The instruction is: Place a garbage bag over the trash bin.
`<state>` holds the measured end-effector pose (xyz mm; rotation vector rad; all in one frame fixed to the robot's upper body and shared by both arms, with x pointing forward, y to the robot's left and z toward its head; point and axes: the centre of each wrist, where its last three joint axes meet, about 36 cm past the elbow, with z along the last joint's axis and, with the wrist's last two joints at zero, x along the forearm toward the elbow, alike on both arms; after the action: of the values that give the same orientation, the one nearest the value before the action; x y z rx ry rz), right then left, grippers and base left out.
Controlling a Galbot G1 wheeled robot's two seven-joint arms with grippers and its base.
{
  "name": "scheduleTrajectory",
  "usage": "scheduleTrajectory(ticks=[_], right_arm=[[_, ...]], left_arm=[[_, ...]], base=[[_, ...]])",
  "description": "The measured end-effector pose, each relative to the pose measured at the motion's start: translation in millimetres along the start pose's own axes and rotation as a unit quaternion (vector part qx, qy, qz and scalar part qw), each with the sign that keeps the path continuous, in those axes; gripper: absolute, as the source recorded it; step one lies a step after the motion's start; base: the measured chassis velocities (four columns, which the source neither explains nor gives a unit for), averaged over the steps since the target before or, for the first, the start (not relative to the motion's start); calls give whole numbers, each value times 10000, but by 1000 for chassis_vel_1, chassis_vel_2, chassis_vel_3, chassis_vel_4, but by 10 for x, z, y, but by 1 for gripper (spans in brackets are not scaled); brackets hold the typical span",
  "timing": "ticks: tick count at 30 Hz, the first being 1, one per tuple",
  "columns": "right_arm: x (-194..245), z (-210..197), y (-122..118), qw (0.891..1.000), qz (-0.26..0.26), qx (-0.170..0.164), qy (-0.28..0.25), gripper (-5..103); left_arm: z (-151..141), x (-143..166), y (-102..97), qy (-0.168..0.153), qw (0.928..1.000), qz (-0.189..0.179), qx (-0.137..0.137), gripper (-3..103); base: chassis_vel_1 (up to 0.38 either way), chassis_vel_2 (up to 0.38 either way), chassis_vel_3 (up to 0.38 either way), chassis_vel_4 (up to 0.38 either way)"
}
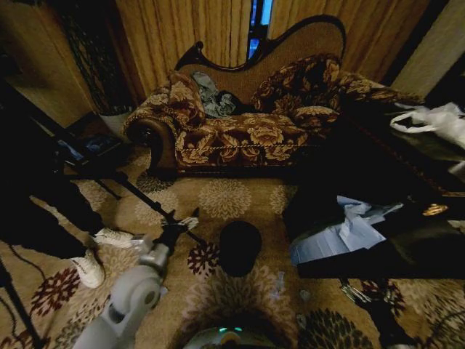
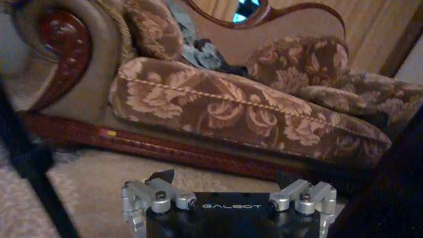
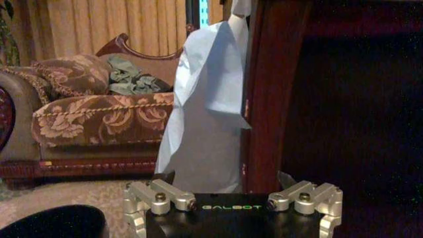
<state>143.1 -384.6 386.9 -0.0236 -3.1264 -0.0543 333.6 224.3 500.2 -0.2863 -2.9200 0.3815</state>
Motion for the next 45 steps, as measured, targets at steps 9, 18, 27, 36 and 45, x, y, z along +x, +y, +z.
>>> scheduleTrajectory(ticks=[9, 18, 27, 36, 45], right_arm=[[108, 17, 78, 10000, 87, -14, -42, 100], [106, 84, 100, 9999, 143, 25, 7, 100], [-1, 228, 118, 9997, 205, 72, 94, 100], [-66, 235, 33, 9993, 363, 77, 94, 100], [-37, 292, -17, 9989, 447, 49, 115, 100]], left_arm=[[-153, -793, -300, -21, 9986, 518, 62, 100], [-386, -1100, -1133, 685, 9819, 1399, 1079, 100], [-684, -1407, -1818, 1275, 9446, 2595, 1556, 100], [-685, -1656, -2346, 1904, 8952, 3628, 1751, 100], [-531, -2000, -2332, 2321, 8485, 4445, 1693, 100]], base=[[0, 0, 0, 0], [0, 0, 0, 0], [0, 0, 0, 0], [0, 0, 0, 0], [0, 0, 0, 0]])
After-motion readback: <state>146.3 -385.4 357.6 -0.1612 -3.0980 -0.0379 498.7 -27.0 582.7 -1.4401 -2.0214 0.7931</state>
